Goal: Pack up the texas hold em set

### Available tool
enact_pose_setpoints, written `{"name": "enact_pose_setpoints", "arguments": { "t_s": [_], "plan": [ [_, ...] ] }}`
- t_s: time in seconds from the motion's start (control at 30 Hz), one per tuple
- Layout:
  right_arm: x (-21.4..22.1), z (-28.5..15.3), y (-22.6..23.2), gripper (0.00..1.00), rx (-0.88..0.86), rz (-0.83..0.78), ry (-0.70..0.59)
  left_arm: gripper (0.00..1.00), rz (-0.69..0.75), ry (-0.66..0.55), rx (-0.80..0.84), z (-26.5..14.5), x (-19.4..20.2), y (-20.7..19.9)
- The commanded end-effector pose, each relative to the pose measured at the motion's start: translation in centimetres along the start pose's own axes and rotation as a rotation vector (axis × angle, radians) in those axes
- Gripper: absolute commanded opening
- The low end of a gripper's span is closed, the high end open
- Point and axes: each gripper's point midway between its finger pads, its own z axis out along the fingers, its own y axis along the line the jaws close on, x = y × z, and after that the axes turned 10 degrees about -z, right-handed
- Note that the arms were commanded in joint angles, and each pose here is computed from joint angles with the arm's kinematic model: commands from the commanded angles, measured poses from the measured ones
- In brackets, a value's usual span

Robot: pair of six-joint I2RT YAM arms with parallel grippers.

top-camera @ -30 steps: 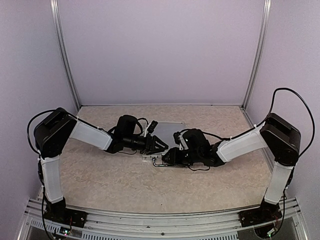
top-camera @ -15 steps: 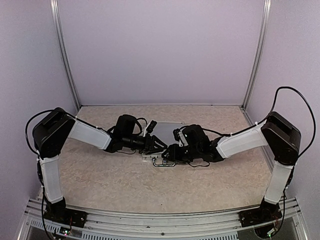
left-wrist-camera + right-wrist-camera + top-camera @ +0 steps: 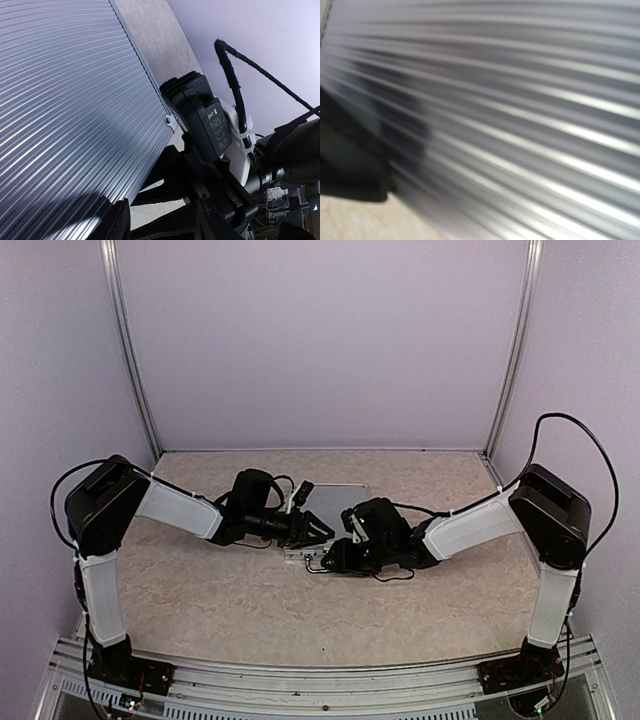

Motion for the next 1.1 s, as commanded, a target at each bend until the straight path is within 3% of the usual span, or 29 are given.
{"name": "enact_pose_setpoints", "arguments": {
  "t_s": [0.0,1.07],
  "plan": [
    [0.2,0.2,-0.4,0.44,0.053,0.009,0.004,0.45,-0.07,0.03,-0.095,-0.5,1.6,2.9],
    [-1.8,-2.2,1.5,0.46,-0.11,0.131,-0.134,0.45,-0.06,0.029,-0.096,-0.6,1.8,2.7]
  ]
}}
